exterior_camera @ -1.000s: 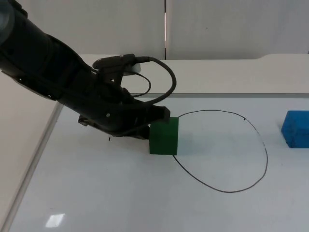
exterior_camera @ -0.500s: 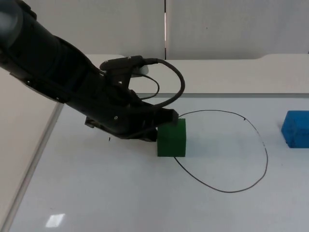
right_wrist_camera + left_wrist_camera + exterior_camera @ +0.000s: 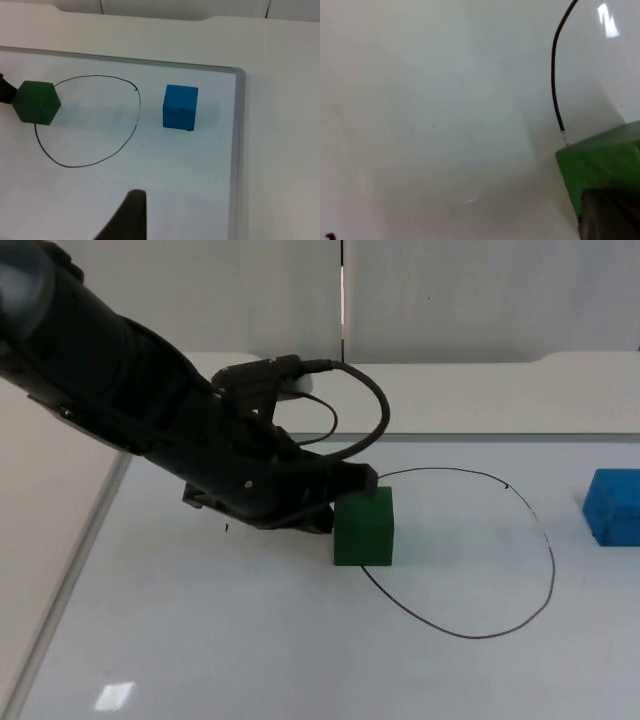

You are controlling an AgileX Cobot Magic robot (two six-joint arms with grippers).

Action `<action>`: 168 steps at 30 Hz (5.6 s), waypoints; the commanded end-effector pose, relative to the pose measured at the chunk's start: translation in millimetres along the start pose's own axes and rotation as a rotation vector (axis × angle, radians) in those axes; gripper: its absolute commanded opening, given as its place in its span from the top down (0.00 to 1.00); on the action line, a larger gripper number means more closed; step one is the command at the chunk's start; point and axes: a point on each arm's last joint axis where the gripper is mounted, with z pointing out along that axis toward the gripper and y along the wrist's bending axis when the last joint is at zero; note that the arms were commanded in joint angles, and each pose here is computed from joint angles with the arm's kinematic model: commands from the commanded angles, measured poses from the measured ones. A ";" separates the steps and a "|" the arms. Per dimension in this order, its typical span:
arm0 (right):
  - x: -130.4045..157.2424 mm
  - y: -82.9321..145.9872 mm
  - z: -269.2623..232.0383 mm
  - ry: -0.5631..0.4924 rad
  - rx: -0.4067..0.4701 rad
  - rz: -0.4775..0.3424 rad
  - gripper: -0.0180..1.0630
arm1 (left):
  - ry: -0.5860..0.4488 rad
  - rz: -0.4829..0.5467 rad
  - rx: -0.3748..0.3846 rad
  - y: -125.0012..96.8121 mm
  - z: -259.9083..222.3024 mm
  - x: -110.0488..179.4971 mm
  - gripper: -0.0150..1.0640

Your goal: Push the two cubes into the marked area.

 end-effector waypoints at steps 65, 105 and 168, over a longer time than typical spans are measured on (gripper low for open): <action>-0.2 -0.2 0.1 -0.004 0.005 -0.014 0.01 | -0.013 0.089 0.015 -14.6 8.5 -5.9 0.99; -0.2 -0.2 0.1 -0.004 0.005 -0.014 0.01 | -0.356 0.291 -0.015 -37.0 -230.0 -48.6 0.99; -1.1 0.3 -0.3 -0.012 0.000 -0.007 0.03 | -0.611 0.273 -0.182 -6.9 -371.5 217.9 0.99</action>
